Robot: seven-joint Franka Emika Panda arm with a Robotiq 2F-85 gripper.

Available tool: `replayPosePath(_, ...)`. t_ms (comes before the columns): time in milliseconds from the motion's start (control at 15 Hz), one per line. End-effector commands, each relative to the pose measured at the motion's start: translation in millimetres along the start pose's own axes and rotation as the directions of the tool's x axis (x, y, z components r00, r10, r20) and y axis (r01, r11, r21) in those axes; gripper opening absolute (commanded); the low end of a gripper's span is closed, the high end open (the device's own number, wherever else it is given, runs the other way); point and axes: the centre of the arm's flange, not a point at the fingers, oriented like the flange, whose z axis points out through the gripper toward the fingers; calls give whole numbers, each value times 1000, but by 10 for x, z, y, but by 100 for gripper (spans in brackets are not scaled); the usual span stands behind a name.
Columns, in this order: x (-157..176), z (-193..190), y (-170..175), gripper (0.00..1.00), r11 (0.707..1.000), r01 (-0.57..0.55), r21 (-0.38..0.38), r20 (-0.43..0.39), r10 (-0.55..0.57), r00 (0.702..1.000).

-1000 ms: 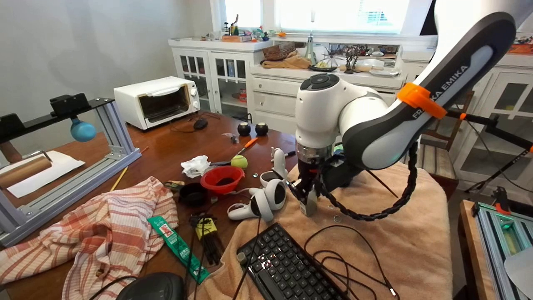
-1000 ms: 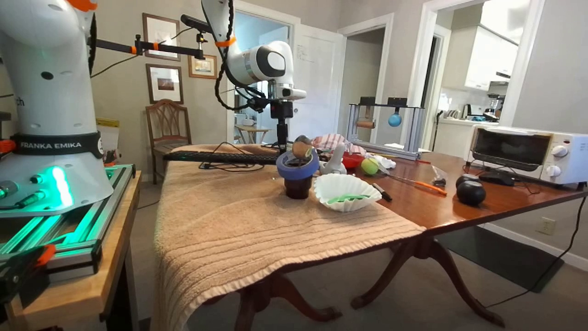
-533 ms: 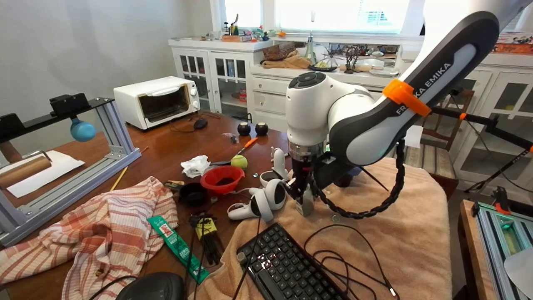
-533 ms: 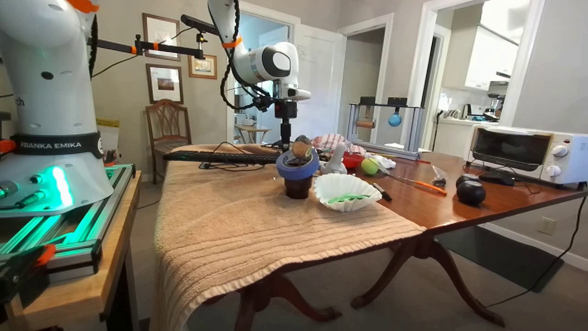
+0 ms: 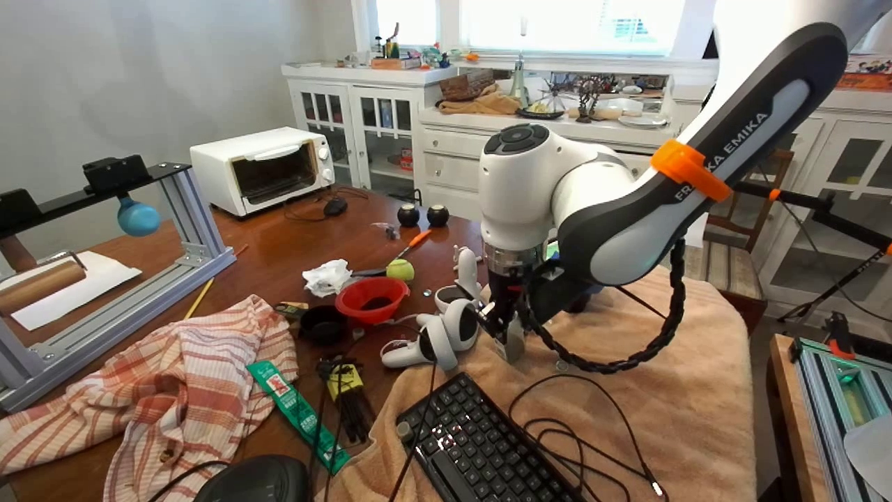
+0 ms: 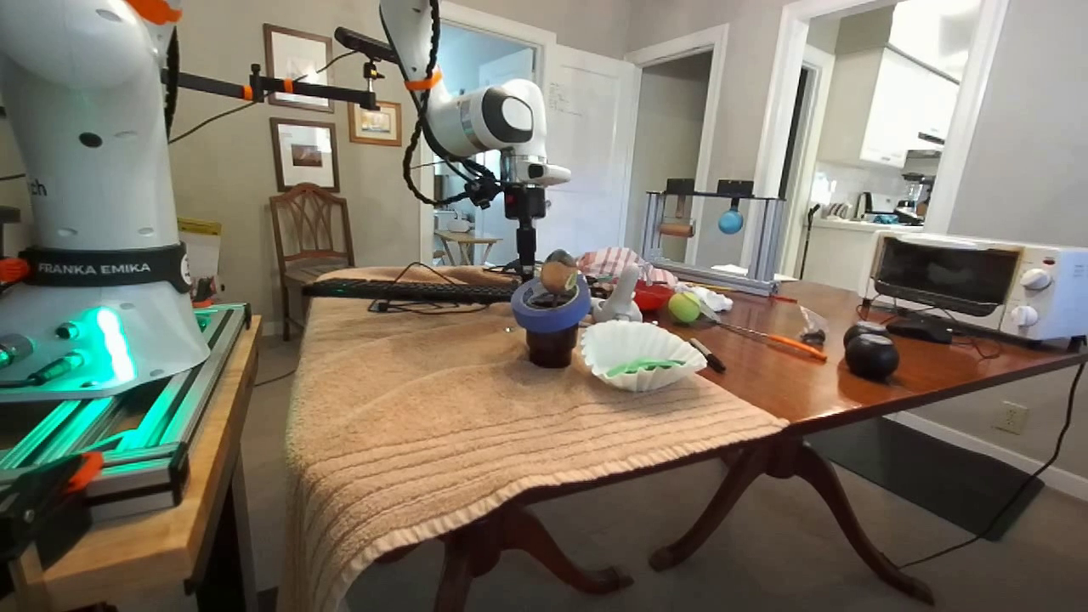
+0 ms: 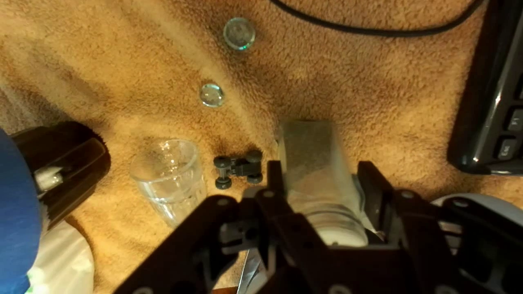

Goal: Move the white remote to the left then move the hand sanitizer to the right

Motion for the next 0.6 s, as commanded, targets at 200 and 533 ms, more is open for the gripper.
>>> replayPosePath(200, -208, 197, -14, 23, 1000, -1, 26, -90, 3, 996)
replayPosePath(533, -315, 228, 224, 23, 989, -45, 143, -111, 61, 992)
